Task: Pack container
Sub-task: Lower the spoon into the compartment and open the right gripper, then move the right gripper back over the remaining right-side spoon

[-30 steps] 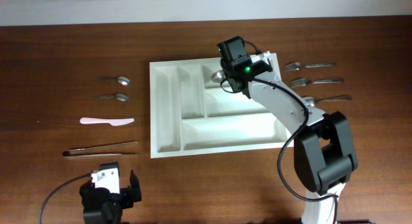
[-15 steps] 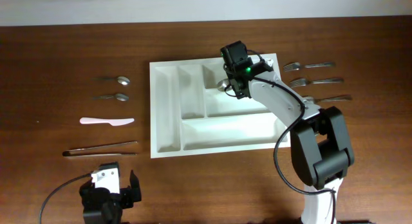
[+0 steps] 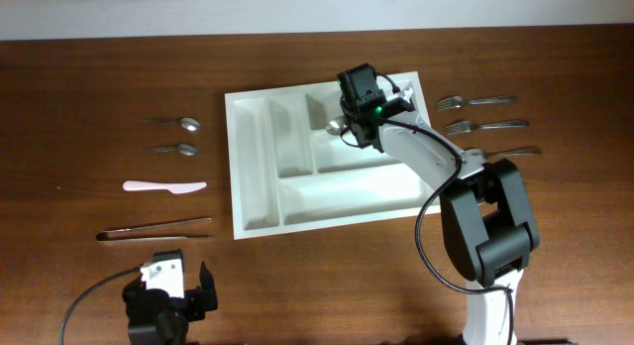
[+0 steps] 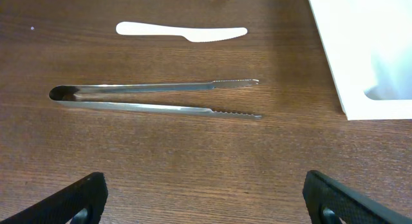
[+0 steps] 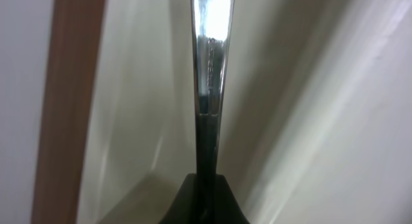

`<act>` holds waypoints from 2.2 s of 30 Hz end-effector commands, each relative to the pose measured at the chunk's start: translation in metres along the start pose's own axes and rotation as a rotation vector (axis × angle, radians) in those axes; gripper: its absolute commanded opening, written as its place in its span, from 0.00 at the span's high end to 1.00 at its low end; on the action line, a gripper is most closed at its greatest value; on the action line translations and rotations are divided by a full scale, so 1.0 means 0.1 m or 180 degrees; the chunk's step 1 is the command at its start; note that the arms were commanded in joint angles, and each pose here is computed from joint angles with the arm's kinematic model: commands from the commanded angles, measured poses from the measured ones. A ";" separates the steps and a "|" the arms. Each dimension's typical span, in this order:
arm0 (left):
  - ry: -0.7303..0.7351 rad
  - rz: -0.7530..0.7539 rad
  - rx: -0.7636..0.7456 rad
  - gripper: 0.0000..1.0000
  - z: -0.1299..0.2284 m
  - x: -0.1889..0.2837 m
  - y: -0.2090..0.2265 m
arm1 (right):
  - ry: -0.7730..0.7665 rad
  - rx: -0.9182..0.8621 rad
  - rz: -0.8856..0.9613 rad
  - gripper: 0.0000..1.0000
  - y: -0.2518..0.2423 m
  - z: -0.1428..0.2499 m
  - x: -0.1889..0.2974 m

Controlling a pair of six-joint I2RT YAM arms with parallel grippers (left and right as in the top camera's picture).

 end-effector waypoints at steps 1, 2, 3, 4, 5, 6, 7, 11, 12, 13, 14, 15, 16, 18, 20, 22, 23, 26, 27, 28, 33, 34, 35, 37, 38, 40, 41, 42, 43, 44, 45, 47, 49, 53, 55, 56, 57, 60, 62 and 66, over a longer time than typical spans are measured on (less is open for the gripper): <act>-0.0010 0.0008 -0.0049 0.01 0.01 0.00 0.00 | 0.0207 0.0137 -0.0048 0.96 0.00 0.08 -0.06; -0.0010 0.0008 -0.0049 0.01 0.01 0.00 0.00 | 0.0239 0.0134 -0.0067 0.96 0.01 0.09 -0.06; -0.0010 0.0008 -0.0049 0.01 0.01 0.00 0.00 | 0.0277 0.0168 -0.0108 0.96 0.03 0.10 -0.06; -0.0010 0.0008 -0.0049 0.01 0.01 0.00 0.00 | 0.0299 0.0211 -0.0141 0.96 0.05 0.10 -0.06; -0.0010 0.0008 -0.0049 0.01 0.01 0.00 0.00 | 0.0315 0.0269 -0.0186 0.96 0.07 0.11 -0.05; -0.0010 0.0008 -0.0049 0.01 0.01 0.00 0.00 | 0.0317 0.0279 -0.0200 0.96 0.08 0.11 -0.05; -0.0010 0.0008 -0.0049 0.01 0.01 0.00 0.00 | 0.0313 0.0278 -0.0207 0.96 0.09 0.11 -0.04; -0.0010 0.0008 -0.0049 0.01 0.01 0.00 0.00 | 0.0280 0.0268 -0.0234 0.96 0.10 0.10 -0.05; -0.0010 0.0008 -0.0049 0.01 0.01 0.00 0.00 | 0.0266 0.0264 -0.0256 0.96 0.11 0.10 -0.04; -0.0010 0.0008 -0.0049 0.01 0.01 0.00 0.00 | 0.0252 0.0258 -0.0286 0.96 0.12 0.10 -0.04; -0.0010 0.0008 -0.0049 0.01 0.01 0.00 0.00 | 0.0240 0.0252 -0.0324 0.96 0.14 0.10 -0.04; -0.0010 0.0008 -0.0049 0.01 0.01 0.00 0.00 | 0.0242 0.0244 -0.0366 0.96 0.16 0.10 -0.04; -0.0010 0.0008 -0.0049 0.01 0.01 0.00 0.00 | 0.0252 0.0237 -0.0403 0.92 0.18 0.11 -0.04; -0.0010 0.0008 -0.0049 0.01 0.01 0.00 0.00 | 0.0260 0.0232 -0.0436 0.65 0.19 0.11 -0.04; -0.0010 0.0008 -0.0049 0.01 0.01 0.00 0.00 | 0.0261 0.0232 -0.0440 0.37 0.19 0.11 -0.04; -0.0010 0.0008 -0.0049 0.01 0.01 0.00 0.00 | 0.0260 0.0232 -0.0438 0.15 0.19 0.11 -0.04; -0.0010 0.0008 -0.0049 0.01 0.01 0.00 0.00 | 0.0261 0.0233 -0.0440 0.13 0.19 0.11 -0.04; -0.0010 0.0008 -0.0049 0.01 0.01 0.00 0.00 | 0.0314 0.0462 -0.0533 0.01 0.23 0.13 -0.03; -0.0010 0.0008 -0.0049 0.01 0.01 0.00 0.00 | 0.0350 0.0573 -0.0603 0.01 0.27 0.15 -0.02; -0.0010 0.0008 -0.0049 0.01 0.01 0.00 0.00 | 0.0371 0.0841 -0.0743 0.01 0.36 0.17 0.02; -0.0010 0.0008 -0.0049 0.01 0.01 0.00 0.00 | 0.0219 0.1528 -0.1015 0.01 0.68 0.14 0.32; -0.0010 0.0008 -0.0049 0.01 0.01 0.00 0.00 | 0.0096 0.1610 -0.0969 0.01 0.74 0.08 0.43; -0.0010 0.0008 -0.0050 0.01 0.01 0.00 0.00 | 0.0017 0.1625 -0.0918 0.01 0.76 0.03 0.49; -0.0010 0.0008 -0.0049 0.01 0.01 0.00 0.00 | -0.0429 0.1611 -0.0561 0.01 0.82 -0.30 0.74; -0.0010 0.0008 -0.0049 0.01 0.01 0.00 0.00 | -0.0615 0.1555 -0.0355 0.01 0.82 -0.53 0.87; -0.0010 0.0008 -0.0049 0.01 0.01 0.00 0.00 | -0.0742 0.1434 -0.0086 0.01 0.78 -0.90 1.05; -0.0010 0.0008 -0.0049 0.01 0.01 0.00 0.00 | -0.0769 0.1401 -0.0013 0.01 0.76 -0.99 1.09; -0.0010 0.0008 -0.0049 0.01 0.01 0.00 0.00 | -0.0811 0.1347 0.0117 0.01 0.71 -1.13 1.15; -0.0010 0.0008 -0.0049 0.01 0.01 0.00 0.00 | -0.0835 0.1311 0.0220 0.01 0.67 -1.23 1.18; -0.0010 0.0008 -0.0049 0.01 0.01 0.00 0.00 | -0.0862 0.1268 0.0355 0.01 0.62 -1.35 1.20; -0.0010 0.0008 -0.0049 0.01 0.01 0.00 0.00 | -0.0881 0.1237 0.0469 0.01 0.57 -1.43 1.20; -0.0010 0.0008 -0.0049 0.01 0.01 0.00 0.00 | -0.0907 0.1160 0.0730 0.01 0.45 -1.62 1.18; -0.0010 0.0008 -0.0049 0.01 0.01 0.00 0.00 | -0.0906 0.1106 0.0833 0.01 0.39 -1.71 1.14; -0.0010 0.0008 -0.0049 0.01 0.01 0.00 0.00 | -0.0742 0.0991 0.0922 0.01 0.30 -1.84 1.10; -0.0010 0.0008 -0.0049 0.01 0.01 0.00 0.00 | -0.0654 0.0913 0.0944 0.01 0.27 -1.91 1.11; -0.0010 0.0008 -0.0049 0.01 0.01 0.00 0.00 | -0.0602 0.0805 0.0945 0.01 0.26 -1.95 1.11; -0.0010 0.0008 -0.0049 0.01 0.01 0.00 0.00 | -0.0554 0.0635 0.0947 0.01 0.24 -1.99 1.11; -0.0010 0.0008 -0.0049 0.01 0.01 0.00 0.00 | -0.0499 -0.0015 0.0957 0.01 0.19 -2.11 1.12; -0.0010 0.0008 -0.0050 0.01 0.01 0.00 0.00 | -0.0556 -0.0385 0.0976 0.01 0.16 -2.18 1.12; -0.0010 0.0008 -0.0049 0.01 0.01 0.00 0.00 | -0.0679 -0.0955 0.1118 0.01 0.05 -2.32 1.06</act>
Point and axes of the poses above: each gripper's point midway between its finger pads, its own x axis back along the fingers, its own y axis along the line the jaws close on, z = x × y, the point moved 10 cm from there along x, back along the fingers, and after that the axes turned 13 degrees about -x, right-handed, at the moved point
